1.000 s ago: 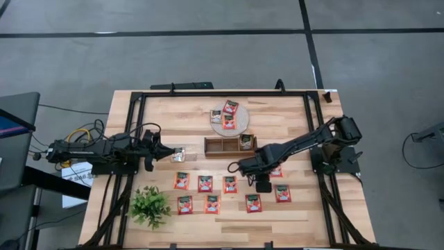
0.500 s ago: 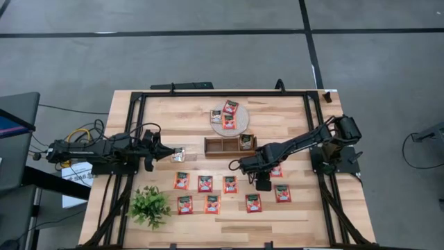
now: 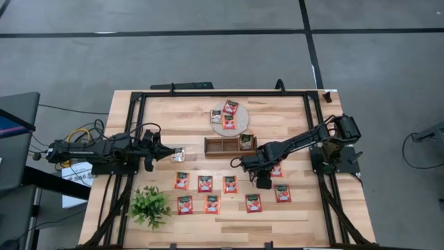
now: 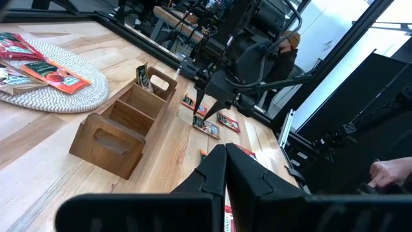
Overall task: Pick & Place Tea
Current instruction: Put the brown tea bag into the right section of the wooden organizer
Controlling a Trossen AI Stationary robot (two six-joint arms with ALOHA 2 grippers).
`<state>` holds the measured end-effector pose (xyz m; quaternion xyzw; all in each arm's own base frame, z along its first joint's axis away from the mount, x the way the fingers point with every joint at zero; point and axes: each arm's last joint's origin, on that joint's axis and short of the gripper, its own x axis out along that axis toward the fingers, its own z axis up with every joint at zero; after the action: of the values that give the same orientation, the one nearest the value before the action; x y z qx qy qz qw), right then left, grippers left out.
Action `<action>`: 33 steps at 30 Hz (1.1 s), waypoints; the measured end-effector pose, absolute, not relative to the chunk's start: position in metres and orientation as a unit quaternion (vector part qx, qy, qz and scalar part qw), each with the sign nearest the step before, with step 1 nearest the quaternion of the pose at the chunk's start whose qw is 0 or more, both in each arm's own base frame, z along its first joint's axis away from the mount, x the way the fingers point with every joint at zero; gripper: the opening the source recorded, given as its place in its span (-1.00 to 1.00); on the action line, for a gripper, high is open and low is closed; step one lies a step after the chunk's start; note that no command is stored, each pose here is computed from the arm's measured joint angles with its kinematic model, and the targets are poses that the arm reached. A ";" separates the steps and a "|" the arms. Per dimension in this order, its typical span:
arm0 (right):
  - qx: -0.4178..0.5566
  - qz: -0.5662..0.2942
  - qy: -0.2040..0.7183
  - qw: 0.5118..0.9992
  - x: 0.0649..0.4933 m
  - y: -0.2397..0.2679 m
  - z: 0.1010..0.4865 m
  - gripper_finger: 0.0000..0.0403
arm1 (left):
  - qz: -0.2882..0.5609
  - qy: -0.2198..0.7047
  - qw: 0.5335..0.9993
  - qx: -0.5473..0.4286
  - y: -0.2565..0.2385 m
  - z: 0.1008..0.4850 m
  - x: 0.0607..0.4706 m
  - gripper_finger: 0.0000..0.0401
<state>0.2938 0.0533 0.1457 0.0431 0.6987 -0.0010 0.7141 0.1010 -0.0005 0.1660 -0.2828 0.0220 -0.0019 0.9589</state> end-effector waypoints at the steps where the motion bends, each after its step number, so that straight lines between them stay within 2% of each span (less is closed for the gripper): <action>1: 0.043 -0.001 0.699 0.714 0.294 0.053 0.146 -0.42 | -0.002 0.022 0.959 -0.283 0.000 0.166 0.101 -1.00; 11: 0.046 -0.003 0.696 0.716 0.291 0.051 0.140 -0.45 | -0.002 0.022 0.959 -0.283 0.000 0.166 0.101 -1.00; 28: 0.055 -0.012 0.711 0.701 0.284 0.050 0.137 -0.96 | -0.002 0.022 0.959 -0.283 0.000 0.166 0.101 -1.00; 33: 0.057 -0.010 0.698 0.714 0.287 0.050 0.152 -0.97 | -0.002 0.022 0.959 -0.283 0.000 0.166 0.101 -1.00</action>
<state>0.2869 0.0503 0.1521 0.0574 0.6978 -0.0103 0.7139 0.1010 -0.0005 0.1660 -0.2829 0.0219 -0.0017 0.9589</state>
